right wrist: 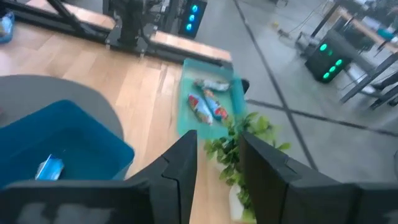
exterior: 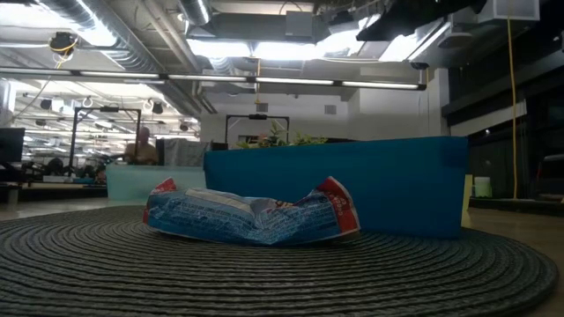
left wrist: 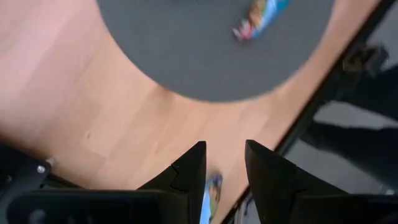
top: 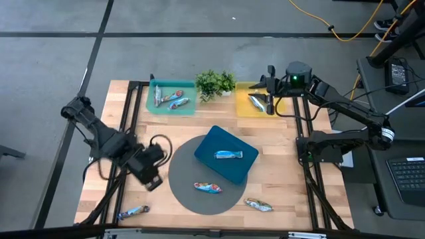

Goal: Pick and place Granola Bars by type
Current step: Put the blue granola bar into the blue bin

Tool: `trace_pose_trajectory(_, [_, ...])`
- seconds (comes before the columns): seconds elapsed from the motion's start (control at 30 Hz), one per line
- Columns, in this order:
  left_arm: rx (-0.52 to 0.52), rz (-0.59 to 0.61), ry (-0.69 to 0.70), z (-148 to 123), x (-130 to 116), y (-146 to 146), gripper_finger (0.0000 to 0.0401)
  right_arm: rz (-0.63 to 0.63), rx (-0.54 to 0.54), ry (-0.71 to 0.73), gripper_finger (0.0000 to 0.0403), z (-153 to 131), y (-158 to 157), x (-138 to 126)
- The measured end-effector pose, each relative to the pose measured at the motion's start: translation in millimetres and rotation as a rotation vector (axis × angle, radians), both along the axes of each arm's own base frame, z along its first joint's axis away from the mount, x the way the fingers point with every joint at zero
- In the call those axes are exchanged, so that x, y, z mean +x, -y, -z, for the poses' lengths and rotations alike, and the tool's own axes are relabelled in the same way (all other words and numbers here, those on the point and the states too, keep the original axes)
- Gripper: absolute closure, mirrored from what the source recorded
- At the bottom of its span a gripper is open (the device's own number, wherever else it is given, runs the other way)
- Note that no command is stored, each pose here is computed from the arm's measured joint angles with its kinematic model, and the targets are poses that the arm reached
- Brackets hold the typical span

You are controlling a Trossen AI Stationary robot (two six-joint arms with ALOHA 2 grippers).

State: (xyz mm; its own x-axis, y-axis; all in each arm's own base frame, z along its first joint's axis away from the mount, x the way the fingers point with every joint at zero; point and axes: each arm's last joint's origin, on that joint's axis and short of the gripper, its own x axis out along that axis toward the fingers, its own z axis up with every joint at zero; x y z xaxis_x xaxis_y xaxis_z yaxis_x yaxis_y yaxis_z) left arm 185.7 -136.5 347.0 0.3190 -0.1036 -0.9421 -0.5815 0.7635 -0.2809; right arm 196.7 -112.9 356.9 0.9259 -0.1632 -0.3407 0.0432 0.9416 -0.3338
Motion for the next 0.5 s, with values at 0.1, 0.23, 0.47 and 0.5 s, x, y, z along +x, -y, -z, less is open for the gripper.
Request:
trace_pose_trajectory(0.1, [-0.001,0.067,0.001,0.0,-11.3,14.1,0.0299,0.0,0.023,-0.035,0.0282,3.6,-0.8,-1.2])
trace_pose_trajectory(0.23, [0.024,0.107,0.035,-0.2,-27.8,31.3,0.0301,0.019,0.091,-0.053,0.0282,6.4,-1.7,-2.2])
trace_pose_trajectory(0.47, [0.077,0.169,0.089,5.0,-53.8,60.3,0.0301,0.049,0.304,-0.019,0.0282,6.5,-3.3,-2.0])
trace_pose_trajectory(0.5, [0.082,0.18,0.082,7.6,-56.2,65.4,0.0301,0.026,0.326,-0.015,0.0282,6.3,-4.3,-1.8])
